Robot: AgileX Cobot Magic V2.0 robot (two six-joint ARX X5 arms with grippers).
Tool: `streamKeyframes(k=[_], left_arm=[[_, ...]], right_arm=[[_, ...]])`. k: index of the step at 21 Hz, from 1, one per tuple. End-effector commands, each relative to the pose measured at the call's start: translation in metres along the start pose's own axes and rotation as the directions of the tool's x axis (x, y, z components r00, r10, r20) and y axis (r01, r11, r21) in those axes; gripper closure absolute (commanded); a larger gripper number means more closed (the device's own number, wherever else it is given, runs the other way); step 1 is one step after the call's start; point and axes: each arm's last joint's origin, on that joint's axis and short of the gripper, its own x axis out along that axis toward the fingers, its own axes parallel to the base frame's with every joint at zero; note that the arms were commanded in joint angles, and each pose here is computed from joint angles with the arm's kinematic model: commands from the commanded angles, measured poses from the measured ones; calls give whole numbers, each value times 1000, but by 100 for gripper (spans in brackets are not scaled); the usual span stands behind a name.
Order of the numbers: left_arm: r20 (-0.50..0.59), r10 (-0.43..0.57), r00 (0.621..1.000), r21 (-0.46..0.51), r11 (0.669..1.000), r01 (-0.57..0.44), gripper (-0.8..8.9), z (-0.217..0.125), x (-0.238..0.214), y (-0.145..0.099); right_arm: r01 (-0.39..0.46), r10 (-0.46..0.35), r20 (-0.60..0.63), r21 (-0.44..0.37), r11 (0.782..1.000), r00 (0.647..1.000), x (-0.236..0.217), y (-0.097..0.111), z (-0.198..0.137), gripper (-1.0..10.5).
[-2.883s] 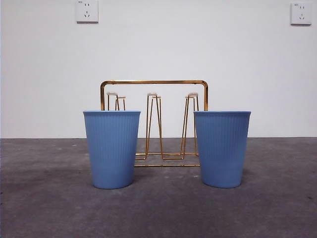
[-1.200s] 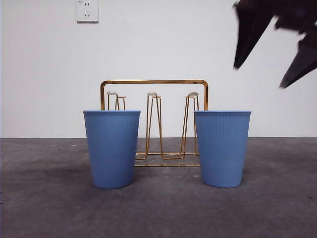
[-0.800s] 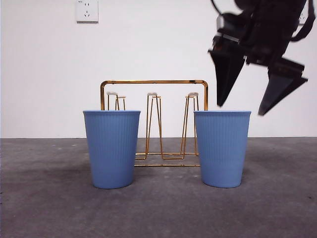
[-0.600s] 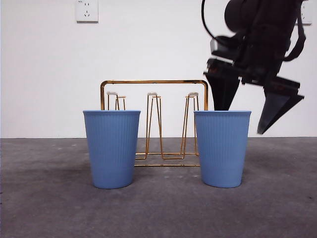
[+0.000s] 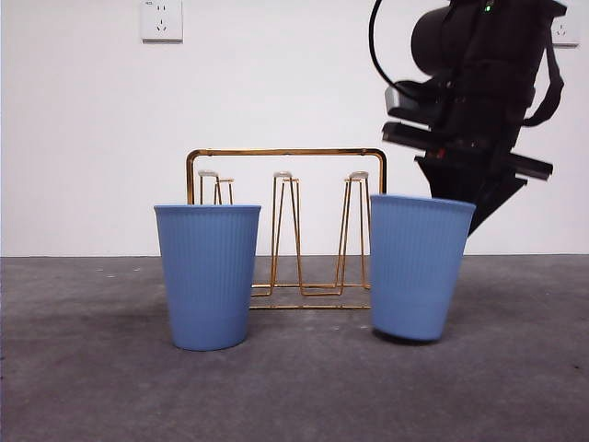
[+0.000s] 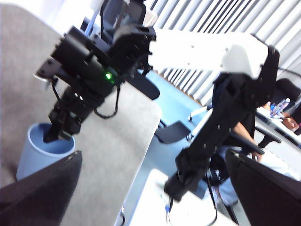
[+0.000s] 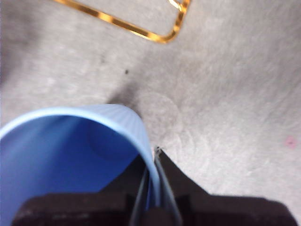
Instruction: Pick up cup 1,put cup 1 in the cup rack,pick up cup 2,put cup 2 in the cup rack
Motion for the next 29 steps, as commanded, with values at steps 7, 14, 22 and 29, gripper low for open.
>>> streamKeyframes(k=[7,14,22,29], left_arm=[[231,-138,963,66,990,127,92,37,-3,-20],[473,-332,816,160,943,291,92,64,7,-45],[604,-470,644,241,878,414,92,70,41,-56],[686,-486,541,264,860,437,92,67,76,-52]], right_arm=[[-135,206,586,-164,977,784,-190,30,-38,959],[-109,388,900,-374,921,199,-322,50,-81,959],[-97,509,857,-515,852,-79,-364,57,-96,959],[-128,558,827,-561,818,-61,-355,66,-81,959]])
